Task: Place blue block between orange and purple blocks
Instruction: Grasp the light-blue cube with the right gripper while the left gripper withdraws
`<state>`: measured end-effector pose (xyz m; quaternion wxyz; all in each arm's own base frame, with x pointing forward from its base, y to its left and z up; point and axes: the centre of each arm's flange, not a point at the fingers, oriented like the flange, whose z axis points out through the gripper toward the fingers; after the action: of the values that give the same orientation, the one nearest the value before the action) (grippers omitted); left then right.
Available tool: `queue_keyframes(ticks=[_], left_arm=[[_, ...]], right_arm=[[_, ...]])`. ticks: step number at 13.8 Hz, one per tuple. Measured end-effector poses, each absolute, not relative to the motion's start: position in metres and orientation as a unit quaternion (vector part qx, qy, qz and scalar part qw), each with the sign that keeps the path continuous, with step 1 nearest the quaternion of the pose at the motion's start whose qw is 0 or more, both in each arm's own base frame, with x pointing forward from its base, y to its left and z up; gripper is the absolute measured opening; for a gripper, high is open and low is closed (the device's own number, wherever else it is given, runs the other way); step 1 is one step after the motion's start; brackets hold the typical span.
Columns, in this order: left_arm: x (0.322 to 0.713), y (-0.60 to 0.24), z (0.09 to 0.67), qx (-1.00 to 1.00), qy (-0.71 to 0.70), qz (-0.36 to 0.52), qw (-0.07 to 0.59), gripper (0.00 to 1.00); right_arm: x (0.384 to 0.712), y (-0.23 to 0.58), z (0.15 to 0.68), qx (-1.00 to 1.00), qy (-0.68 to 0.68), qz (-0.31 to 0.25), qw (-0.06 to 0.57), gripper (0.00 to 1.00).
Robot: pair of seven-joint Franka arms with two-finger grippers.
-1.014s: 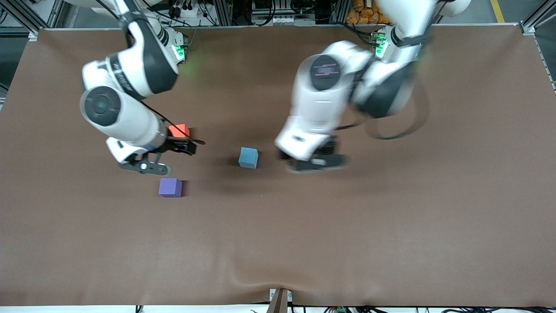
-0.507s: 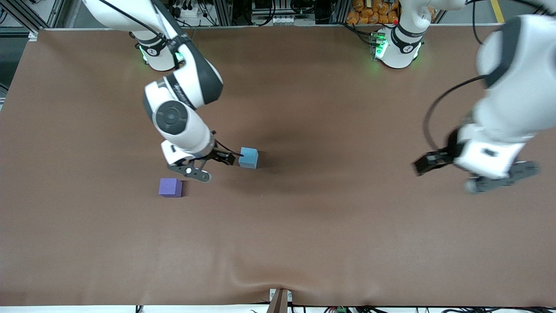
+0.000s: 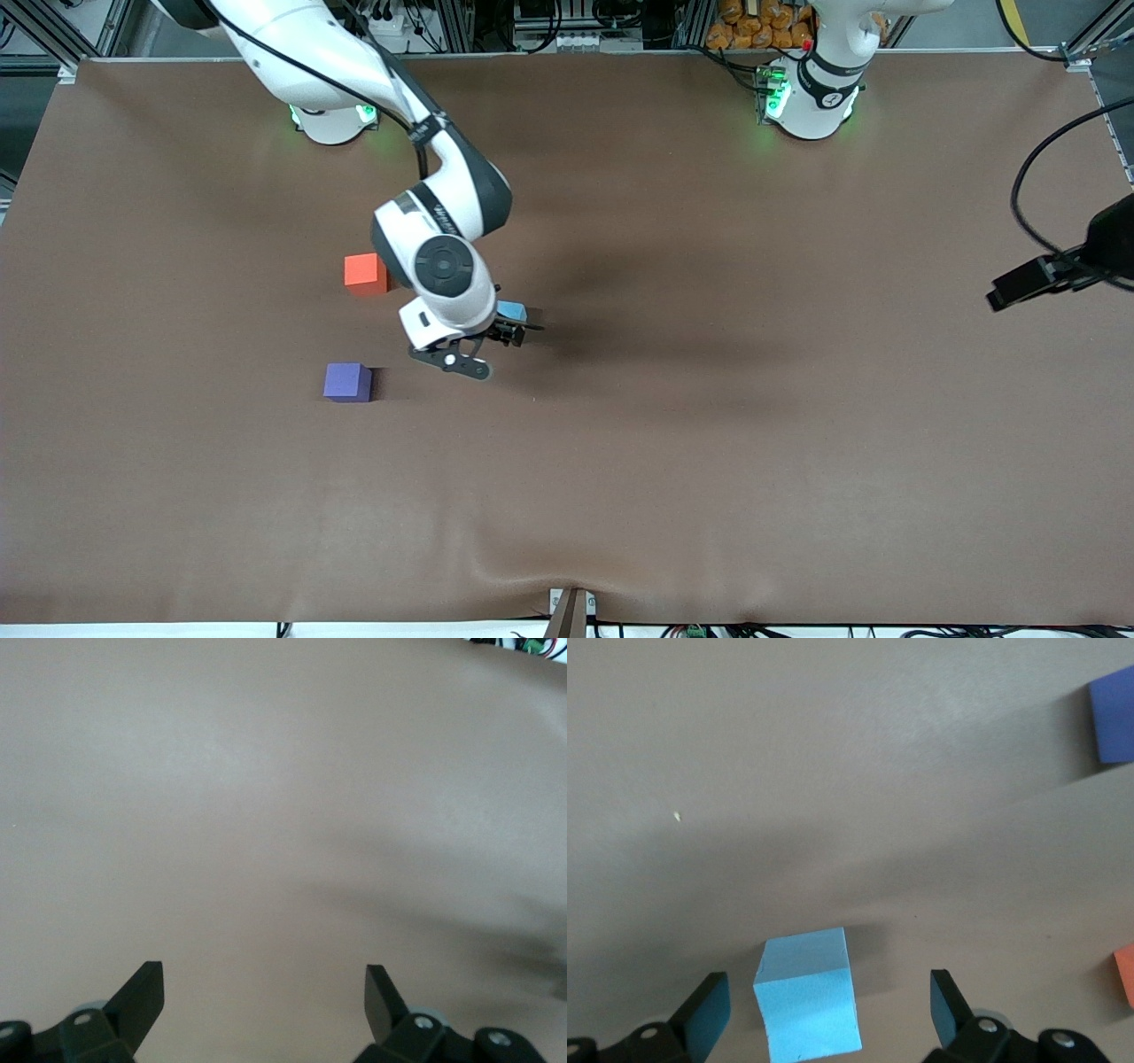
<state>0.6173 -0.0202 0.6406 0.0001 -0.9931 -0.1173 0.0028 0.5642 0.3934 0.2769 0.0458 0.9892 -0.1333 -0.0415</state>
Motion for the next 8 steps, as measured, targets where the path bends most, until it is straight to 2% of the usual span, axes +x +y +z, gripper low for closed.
queue_keyframes(ticks=[5, 8], left_arm=[[0.574, 0.005, 0.648, -0.994, -0.105, 0.018, -0.005, 1.0], [0.549, 0.003, 0.651, -0.995, -0.1, 0.022, -0.007, 1.0]], right_arm=[[0.53, 0.437, 0.245, 0.995, -0.078, -0.037, 0.055, 1.0], [0.526, 0.435, 0.235, 0.995, -0.056, -0.034, 0.07, 1.0]])
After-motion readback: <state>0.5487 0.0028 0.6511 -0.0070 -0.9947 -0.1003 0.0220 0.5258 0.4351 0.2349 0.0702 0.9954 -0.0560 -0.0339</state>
